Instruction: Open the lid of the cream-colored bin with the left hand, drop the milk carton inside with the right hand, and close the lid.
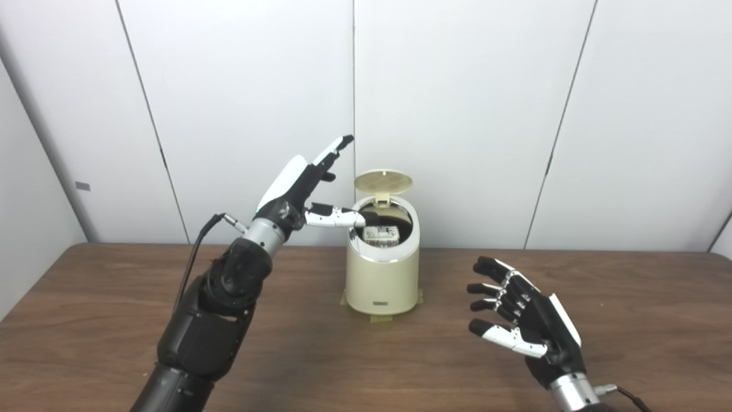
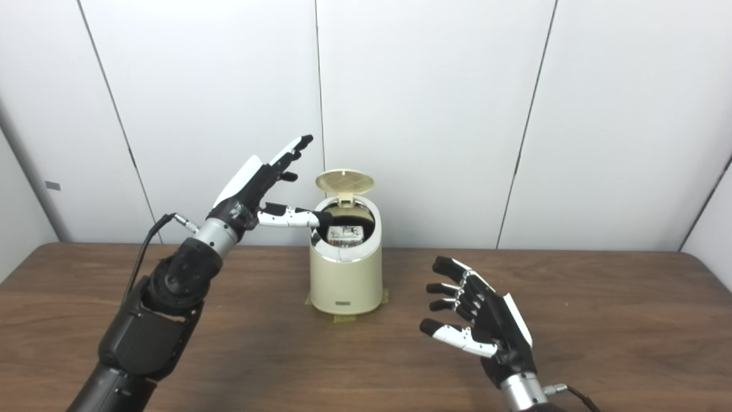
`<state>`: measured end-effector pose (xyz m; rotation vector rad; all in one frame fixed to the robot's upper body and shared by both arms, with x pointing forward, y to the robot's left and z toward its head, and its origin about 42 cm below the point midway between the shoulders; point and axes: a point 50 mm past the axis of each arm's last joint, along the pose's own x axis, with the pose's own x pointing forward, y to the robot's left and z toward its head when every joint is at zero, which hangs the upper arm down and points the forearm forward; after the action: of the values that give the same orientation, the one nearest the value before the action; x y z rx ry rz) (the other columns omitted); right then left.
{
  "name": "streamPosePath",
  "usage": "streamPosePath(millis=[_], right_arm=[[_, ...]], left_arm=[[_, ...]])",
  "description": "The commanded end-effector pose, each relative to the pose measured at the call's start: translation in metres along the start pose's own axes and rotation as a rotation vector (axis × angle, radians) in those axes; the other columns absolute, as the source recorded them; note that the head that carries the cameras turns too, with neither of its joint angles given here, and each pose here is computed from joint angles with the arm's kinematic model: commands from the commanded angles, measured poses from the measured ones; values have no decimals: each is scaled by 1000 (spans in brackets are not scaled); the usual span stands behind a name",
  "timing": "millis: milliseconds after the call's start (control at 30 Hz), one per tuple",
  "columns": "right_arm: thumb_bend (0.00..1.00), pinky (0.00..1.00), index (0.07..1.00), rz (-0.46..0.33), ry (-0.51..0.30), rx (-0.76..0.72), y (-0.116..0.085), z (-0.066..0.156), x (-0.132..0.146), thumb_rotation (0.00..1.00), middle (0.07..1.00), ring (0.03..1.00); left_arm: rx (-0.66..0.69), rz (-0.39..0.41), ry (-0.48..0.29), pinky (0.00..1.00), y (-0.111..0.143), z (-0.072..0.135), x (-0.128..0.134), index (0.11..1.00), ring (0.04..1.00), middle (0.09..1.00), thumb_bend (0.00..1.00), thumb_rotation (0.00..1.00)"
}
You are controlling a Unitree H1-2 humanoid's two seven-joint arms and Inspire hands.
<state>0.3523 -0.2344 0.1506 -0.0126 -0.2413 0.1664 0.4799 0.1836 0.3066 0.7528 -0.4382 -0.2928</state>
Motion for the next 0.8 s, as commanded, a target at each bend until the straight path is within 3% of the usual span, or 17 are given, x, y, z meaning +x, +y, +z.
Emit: streamPosePath(millis=[0, 167, 467, 767], right_arm=[[724, 578, 785, 7, -84, 6, 3, 18, 10, 250, 820, 699], [729, 539, 782, -4, -78, -2, 5, 16, 11, 275, 828, 690], [752, 501, 773, -1, -86, -20, 7, 12, 12, 355, 817, 651], [712, 494, 762, -8, -82, -3, 12, 12, 11, 330, 817, 654]], left_arm=[[83, 9, -71, 875, 23, 27, 23, 977, 976, 983, 1000, 392], [155, -84, -32, 991, 18, 26, 29, 929, 1000, 967, 1000, 407], [205, -124, -10, 1000, 6, 21, 32, 871, 1000, 919, 1000, 384], [211, -159, 6, 1000, 3, 14, 23, 853, 1000, 906, 1000, 393]])
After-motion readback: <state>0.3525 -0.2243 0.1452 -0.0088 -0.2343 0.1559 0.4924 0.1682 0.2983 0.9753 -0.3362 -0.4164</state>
